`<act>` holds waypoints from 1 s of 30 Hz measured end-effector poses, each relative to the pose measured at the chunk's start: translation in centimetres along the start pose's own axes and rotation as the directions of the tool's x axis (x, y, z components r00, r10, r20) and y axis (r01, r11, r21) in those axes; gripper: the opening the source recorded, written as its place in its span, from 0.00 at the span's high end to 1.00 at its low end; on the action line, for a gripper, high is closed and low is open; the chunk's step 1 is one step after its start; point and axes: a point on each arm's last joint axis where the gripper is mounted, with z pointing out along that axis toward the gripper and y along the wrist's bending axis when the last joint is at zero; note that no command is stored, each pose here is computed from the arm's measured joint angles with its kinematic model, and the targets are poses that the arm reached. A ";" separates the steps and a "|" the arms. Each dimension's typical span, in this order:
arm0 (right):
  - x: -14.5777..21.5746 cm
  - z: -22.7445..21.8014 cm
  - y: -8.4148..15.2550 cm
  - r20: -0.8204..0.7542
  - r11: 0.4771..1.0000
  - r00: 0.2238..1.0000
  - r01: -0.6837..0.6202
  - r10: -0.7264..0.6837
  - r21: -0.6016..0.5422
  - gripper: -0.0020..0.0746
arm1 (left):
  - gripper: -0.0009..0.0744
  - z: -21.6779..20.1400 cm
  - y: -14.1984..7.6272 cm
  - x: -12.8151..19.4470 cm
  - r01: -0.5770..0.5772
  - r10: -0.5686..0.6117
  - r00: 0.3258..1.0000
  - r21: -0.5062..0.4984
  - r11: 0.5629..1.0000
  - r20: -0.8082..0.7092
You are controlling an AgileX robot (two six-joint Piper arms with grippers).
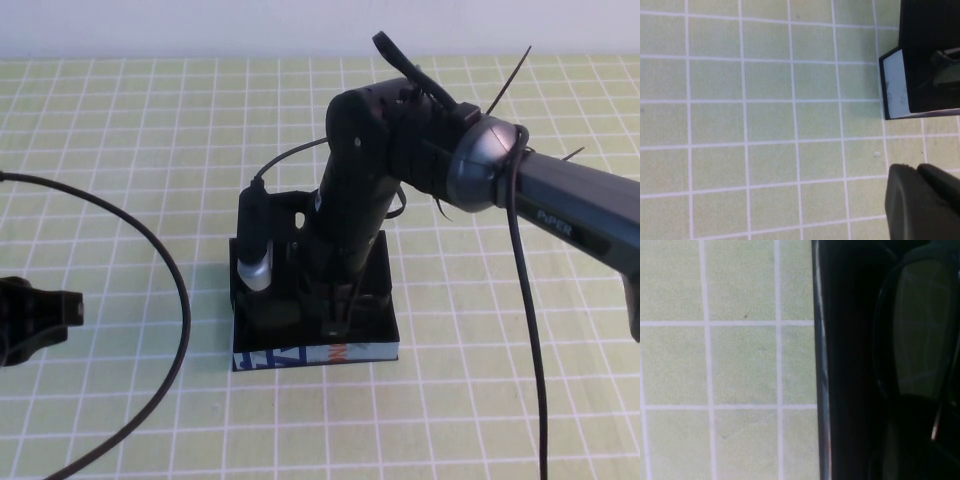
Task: Return glasses to glasses case
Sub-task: Place the glasses in the glasses case
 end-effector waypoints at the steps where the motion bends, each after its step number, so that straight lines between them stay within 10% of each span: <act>1: 0.0 0.1 0.0 -0.001 1.000 1.000 0.000 0.000 -0.002 0.89 | 0.99 0.0 0.0 0.0 0.000 0.000 1.000 0.000 1.000 -0.002; 16: 0.0 -1.5 -0.4 -0.021 0.997 0.999 -0.038 0.040 0.070 0.78 | 0.99 0.1 -0.4 0.2 -0.294 0.295 0.955 0.047 0.955 -0.012; 23: -0.2 -6.3 -2.4 0.167 0.937 0.944 -0.310 0.284 0.159 0.98 | 0.99 2.6 -1.7 -0.3 -0.542 0.558 0.830 0.235 0.807 -0.002; 30: 2.6 -8.0 -5.3 0.319 0.765 0.738 -0.641 0.594 0.058 0.99 | 0.99 7.2 -5.6 0.5 -0.655 0.704 0.710 0.357 0.666 -0.009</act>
